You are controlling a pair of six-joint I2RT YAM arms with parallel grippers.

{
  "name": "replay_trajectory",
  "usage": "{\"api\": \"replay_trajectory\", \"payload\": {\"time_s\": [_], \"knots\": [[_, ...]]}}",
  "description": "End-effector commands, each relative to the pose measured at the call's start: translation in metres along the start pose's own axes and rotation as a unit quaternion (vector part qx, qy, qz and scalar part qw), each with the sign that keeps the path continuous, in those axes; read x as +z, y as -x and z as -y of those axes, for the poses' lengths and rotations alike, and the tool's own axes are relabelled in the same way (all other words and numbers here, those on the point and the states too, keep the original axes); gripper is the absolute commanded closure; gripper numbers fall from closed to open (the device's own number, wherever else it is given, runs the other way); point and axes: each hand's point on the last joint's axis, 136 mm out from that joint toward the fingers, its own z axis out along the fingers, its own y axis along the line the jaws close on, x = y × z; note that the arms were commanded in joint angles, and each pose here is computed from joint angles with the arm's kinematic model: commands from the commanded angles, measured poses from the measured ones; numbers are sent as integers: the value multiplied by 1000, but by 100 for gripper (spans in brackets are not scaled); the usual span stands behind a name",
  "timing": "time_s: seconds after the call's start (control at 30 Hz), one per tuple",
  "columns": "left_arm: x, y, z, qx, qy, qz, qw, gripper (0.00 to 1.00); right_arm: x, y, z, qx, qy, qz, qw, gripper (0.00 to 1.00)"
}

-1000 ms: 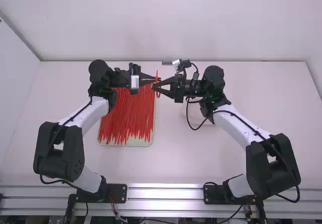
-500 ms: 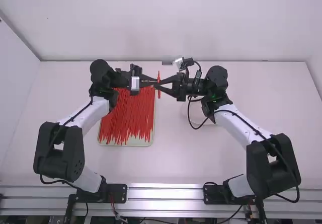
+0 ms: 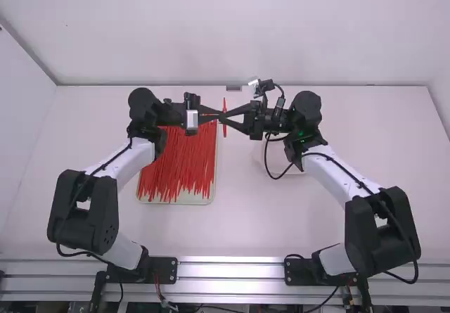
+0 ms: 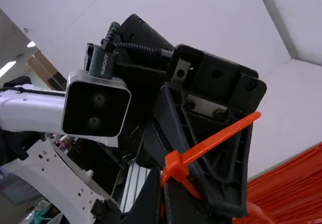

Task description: Fasten the cable tie

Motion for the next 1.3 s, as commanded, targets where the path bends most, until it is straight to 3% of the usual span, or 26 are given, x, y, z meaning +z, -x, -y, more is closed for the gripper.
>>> {"api": "replay_trajectory", "payload": {"time_s": [0.0, 0.3, 0.4, 0.57, 0.67, 0.93, 1.27], "knots": [[10, 6, 38, -12, -78, 34, 996, 97, -15, 40, 9, -32, -54, 70, 996, 100], [11, 3, 33, -18, -59, 26, 998, 98, -13, 26, 3, -41, -32, 35, 998, 100], [11, 2, 27, -28, -44, 20, 998, 98, -13, 17, 11, -29, -41, 22, 998, 80], [11, 3, 26, -22, -42, 21, 999, 98, -18, 7, 11, -11, -31, 1, 999, 62], [11, 3, 26, -22, -43, 21, 999, 98, -26, 4, 11, -2, -24, -10, 1000, 56], [11, 3, 26, -22, -43, 21, 999, 98, -42, 6, 15, 12, -26, -12, 1000, 52], [11, 3, 26, -24, -42, 21, 999, 98, -31, 11, 1, 2, -4, -10, 1000, 52]]}}
